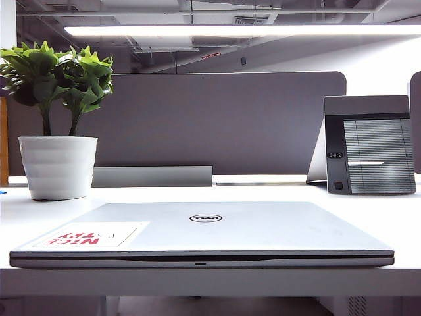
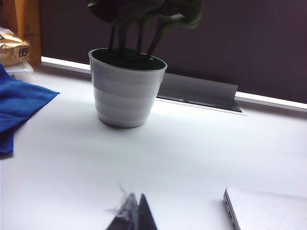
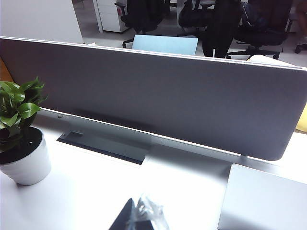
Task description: Close the laptop lid.
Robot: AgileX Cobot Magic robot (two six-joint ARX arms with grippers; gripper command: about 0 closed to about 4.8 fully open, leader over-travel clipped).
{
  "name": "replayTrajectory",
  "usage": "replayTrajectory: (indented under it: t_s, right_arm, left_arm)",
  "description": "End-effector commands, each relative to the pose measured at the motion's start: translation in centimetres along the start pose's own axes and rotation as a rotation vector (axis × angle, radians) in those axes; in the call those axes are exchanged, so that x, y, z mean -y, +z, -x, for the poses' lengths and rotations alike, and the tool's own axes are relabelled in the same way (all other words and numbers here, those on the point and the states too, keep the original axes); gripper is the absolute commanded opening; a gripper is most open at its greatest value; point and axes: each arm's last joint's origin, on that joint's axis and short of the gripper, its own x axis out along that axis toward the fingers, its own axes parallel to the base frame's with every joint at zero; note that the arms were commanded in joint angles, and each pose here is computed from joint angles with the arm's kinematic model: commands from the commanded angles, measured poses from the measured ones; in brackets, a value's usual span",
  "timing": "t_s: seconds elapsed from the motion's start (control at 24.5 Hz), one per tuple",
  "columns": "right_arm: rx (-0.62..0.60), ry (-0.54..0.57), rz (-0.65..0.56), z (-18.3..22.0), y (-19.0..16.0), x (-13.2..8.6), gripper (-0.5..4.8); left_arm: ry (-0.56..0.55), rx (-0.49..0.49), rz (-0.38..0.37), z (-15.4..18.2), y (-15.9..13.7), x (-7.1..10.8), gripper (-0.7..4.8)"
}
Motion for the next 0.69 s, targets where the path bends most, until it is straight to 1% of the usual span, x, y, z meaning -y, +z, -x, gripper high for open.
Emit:
replayTrajectory:
  t_s: [0.04, 0.61, 0.69]
  right_arm:
    - [0.026, 0.005, 0.007, 0.36, 0.33, -0.17, -0.04]
    - [0.025, 0.004, 0.008, 0.36, 0.32, -0.17, -0.04]
    - [0.001, -0.003, 0.0, 0.36, 0.08, -0.14, -0.05]
  left_arm:
    - [-0.003, 0.007, -0.008, 0.0, 0.1, 0.01, -0.05]
    - [-0.003, 0.007, -0.008, 0.0, 0.1, 0.01, -0.05]
    - [-0.003, 0.007, -0.008, 0.0, 0.1, 0.01, -0.05]
